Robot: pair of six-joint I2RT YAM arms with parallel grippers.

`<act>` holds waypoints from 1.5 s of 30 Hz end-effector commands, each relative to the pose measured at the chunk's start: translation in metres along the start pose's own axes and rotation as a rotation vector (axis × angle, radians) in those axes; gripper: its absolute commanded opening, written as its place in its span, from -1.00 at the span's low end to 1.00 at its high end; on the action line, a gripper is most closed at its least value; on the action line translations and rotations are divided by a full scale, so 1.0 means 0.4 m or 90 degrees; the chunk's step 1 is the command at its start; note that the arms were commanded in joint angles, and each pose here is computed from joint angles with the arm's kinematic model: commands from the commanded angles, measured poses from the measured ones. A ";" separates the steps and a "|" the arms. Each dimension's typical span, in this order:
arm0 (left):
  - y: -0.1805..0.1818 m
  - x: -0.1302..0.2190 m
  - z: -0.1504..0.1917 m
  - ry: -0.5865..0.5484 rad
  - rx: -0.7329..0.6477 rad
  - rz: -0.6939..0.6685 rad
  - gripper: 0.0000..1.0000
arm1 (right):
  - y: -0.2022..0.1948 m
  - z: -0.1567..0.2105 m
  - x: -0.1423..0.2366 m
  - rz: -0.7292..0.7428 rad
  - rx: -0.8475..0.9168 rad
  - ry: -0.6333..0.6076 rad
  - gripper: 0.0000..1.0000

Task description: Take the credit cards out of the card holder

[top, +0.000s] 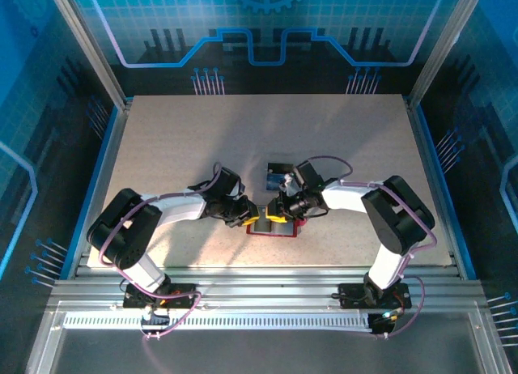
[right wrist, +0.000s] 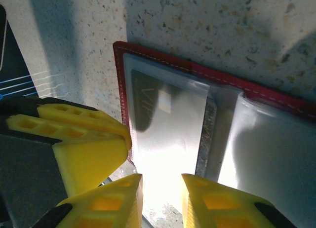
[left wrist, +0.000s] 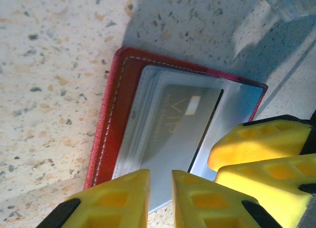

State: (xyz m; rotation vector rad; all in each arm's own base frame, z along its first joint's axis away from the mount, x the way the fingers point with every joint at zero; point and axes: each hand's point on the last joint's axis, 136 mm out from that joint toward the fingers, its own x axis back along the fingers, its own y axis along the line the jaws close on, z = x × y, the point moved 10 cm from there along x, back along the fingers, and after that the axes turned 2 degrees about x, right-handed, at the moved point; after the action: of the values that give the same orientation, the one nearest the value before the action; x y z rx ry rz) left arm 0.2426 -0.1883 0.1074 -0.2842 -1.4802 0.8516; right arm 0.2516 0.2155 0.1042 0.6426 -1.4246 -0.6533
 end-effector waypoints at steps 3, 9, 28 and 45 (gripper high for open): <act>0.013 -0.002 0.002 0.006 0.004 -0.003 -0.60 | 0.009 -0.005 -0.016 0.004 0.008 0.007 -0.45; 0.013 -0.001 0.003 0.005 0.003 -0.001 -0.60 | 0.001 -0.001 -0.022 0.015 0.007 0.010 -0.45; 0.016 -0.003 0.001 0.004 0.007 -0.002 -0.60 | -0.026 0.016 -0.020 0.079 0.008 0.022 -0.45; 0.023 -0.012 0.000 0.007 0.009 -0.007 -0.60 | -0.002 0.005 0.006 0.089 0.027 0.001 -0.45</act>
State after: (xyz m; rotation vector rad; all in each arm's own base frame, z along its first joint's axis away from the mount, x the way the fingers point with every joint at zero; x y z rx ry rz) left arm 0.2415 -0.1874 0.1058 -0.2801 -1.4782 0.8506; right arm 0.2521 0.2149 0.0991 0.5924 -1.4492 -0.5528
